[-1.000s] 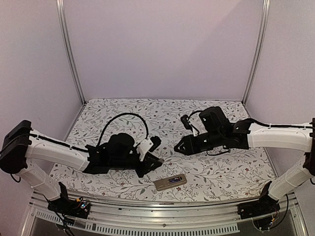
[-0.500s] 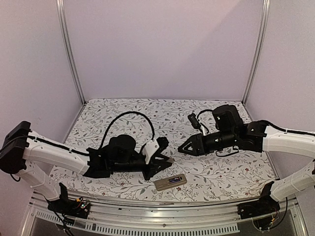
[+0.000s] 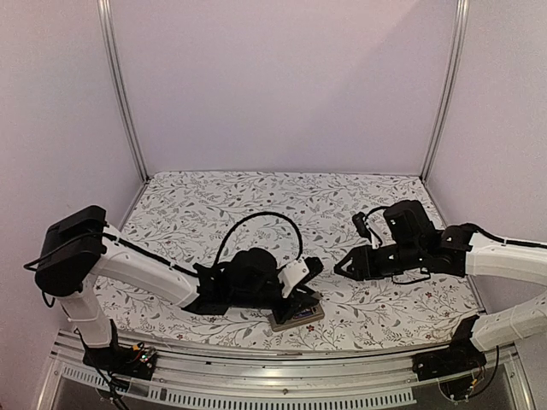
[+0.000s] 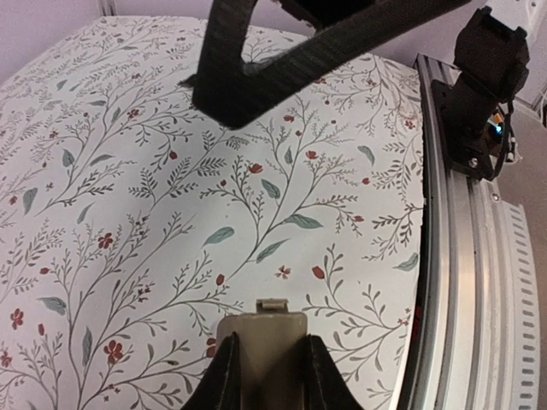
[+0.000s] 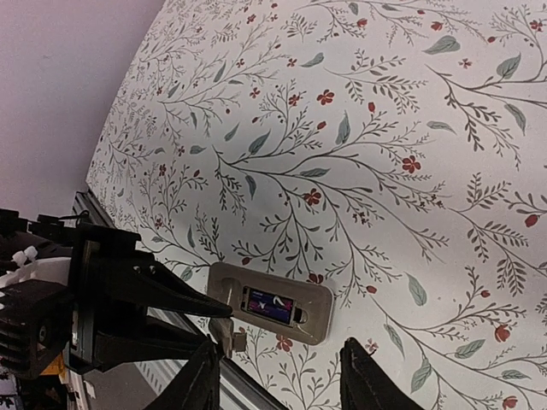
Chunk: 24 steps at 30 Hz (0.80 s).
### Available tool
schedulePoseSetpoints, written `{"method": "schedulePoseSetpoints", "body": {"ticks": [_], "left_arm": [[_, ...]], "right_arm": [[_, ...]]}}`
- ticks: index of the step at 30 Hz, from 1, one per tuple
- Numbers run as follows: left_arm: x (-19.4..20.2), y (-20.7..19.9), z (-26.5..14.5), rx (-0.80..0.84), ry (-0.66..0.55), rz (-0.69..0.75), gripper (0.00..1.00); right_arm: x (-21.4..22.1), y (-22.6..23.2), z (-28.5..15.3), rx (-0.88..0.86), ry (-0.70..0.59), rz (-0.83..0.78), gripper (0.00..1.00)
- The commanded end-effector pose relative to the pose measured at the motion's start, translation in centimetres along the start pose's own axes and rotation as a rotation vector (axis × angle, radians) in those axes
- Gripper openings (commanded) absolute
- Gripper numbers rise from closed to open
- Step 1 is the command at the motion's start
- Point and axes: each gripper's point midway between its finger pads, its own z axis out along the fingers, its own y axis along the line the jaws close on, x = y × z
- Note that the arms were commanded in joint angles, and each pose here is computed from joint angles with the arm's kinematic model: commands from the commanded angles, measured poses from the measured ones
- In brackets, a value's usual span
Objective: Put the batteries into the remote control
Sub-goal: Place the battery cover on the remote control without the battery cover.
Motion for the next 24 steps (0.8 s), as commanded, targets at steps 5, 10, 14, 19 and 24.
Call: {"method": "schedulePoseSetpoints", "body": {"ticks": [5,10,14,19,24], "left_arm": [[1.3,-0.8,2.3,0.081,0.074,-0.025,0.13],[2.9,0.1,2.6,0.065,0.141,-0.043,0.13],[3.7,0.1,3.0,0.065,0.186,-0.061,0.12],[4.7,0.9,3.0,0.039,0.209,-0.074,0.12],[5.1,2.1,2.8,0.012,0.228,-0.088,0.11]], "right_arm": [[1.2,-2.5,0.8,0.071,0.033,-0.004,0.47],[1.5,-3.3,1.6,0.082,0.051,-0.005,0.47],[1.9,-3.5,2.1,0.083,0.071,-0.006,0.47],[2.2,-3.8,2.5,0.086,0.081,-0.005,0.48],[2.3,-3.8,2.8,0.081,0.090,-0.007,0.48]]}}
